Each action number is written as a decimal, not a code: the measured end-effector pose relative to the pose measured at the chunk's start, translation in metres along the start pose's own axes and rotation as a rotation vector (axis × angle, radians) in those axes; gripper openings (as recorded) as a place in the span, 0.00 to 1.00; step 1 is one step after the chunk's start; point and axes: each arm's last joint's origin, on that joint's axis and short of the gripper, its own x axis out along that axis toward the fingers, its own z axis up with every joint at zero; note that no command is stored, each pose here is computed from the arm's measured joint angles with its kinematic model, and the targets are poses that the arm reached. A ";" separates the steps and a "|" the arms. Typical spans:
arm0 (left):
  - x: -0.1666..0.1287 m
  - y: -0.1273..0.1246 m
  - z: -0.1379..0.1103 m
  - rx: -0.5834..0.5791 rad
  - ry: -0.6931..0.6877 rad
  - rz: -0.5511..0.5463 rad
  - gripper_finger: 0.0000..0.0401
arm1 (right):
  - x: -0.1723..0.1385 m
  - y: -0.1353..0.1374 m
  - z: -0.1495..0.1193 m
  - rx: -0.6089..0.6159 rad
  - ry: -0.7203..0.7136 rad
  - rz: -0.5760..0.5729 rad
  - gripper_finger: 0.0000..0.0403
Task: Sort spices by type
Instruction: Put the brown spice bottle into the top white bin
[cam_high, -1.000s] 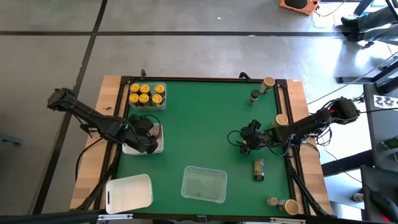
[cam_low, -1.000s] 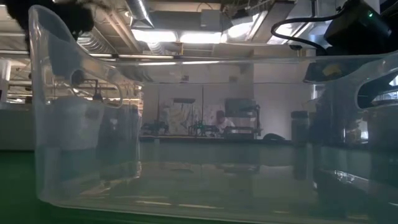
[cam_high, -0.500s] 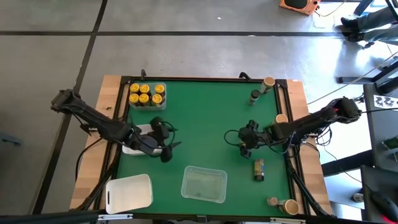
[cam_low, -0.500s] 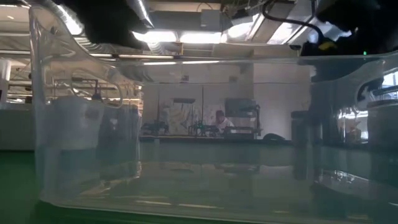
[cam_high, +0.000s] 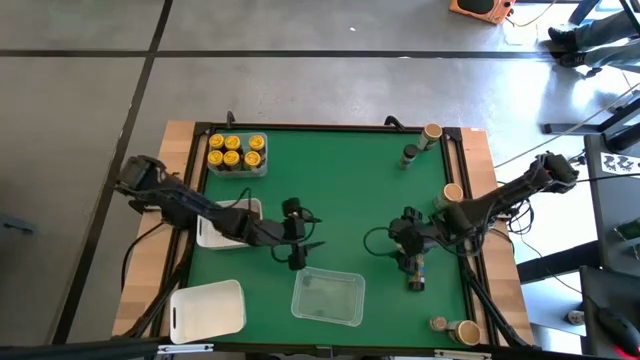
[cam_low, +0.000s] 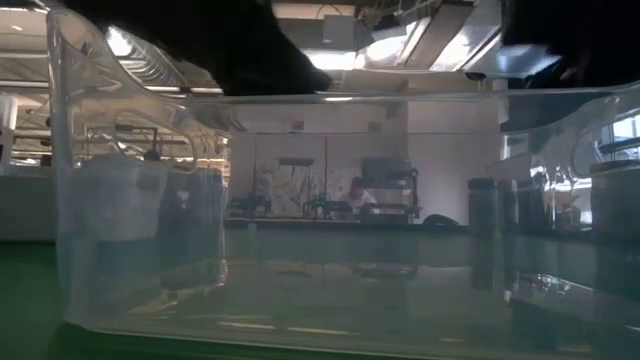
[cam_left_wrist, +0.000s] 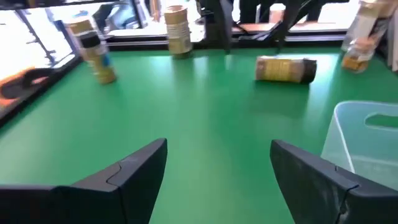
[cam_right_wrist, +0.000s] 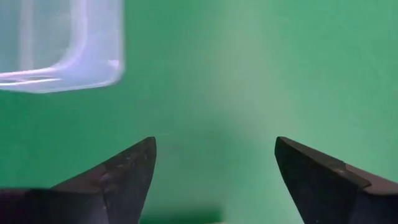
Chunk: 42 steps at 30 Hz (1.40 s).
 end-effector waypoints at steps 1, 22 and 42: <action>0.006 0.001 -0.003 -0.009 -0.005 -0.022 0.71 | -0.004 0.005 0.000 0.008 -0.002 0.012 0.81; 0.019 -0.005 -0.017 0.015 0.016 -0.124 0.71 | -0.025 0.091 -0.015 0.456 0.102 0.317 0.81; 0.016 -0.012 -0.014 -0.041 -0.020 -0.148 0.71 | -0.009 0.153 -0.088 0.387 0.529 -0.117 0.81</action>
